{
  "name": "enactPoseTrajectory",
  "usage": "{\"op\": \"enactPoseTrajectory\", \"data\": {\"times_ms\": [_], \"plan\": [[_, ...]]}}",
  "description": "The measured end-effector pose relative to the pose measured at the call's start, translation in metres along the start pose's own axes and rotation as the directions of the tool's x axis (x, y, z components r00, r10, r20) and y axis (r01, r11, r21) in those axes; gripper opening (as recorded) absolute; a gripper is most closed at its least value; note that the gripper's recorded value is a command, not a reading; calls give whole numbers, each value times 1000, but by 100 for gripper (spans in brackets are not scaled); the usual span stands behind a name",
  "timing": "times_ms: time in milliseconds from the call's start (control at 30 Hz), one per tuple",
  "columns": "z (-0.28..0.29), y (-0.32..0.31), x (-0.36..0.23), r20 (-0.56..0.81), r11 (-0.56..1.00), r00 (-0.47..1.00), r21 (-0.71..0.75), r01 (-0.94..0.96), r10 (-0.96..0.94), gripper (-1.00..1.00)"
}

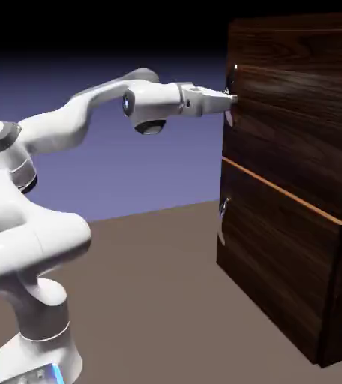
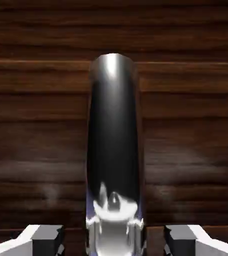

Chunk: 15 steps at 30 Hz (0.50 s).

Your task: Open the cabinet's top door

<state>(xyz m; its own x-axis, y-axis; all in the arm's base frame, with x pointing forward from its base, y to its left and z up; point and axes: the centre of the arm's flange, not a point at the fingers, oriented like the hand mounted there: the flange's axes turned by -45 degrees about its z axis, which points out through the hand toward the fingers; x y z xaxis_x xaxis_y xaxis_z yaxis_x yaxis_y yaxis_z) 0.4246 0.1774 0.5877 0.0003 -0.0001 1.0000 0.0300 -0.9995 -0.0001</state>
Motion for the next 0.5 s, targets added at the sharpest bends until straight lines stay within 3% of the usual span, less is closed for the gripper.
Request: {"op": "enactPoseTrajectory", "data": {"times_ms": [500], "plan": [[-146, 84, 0, -1, 928, 1000, 372, 0, 0, -100]]}}
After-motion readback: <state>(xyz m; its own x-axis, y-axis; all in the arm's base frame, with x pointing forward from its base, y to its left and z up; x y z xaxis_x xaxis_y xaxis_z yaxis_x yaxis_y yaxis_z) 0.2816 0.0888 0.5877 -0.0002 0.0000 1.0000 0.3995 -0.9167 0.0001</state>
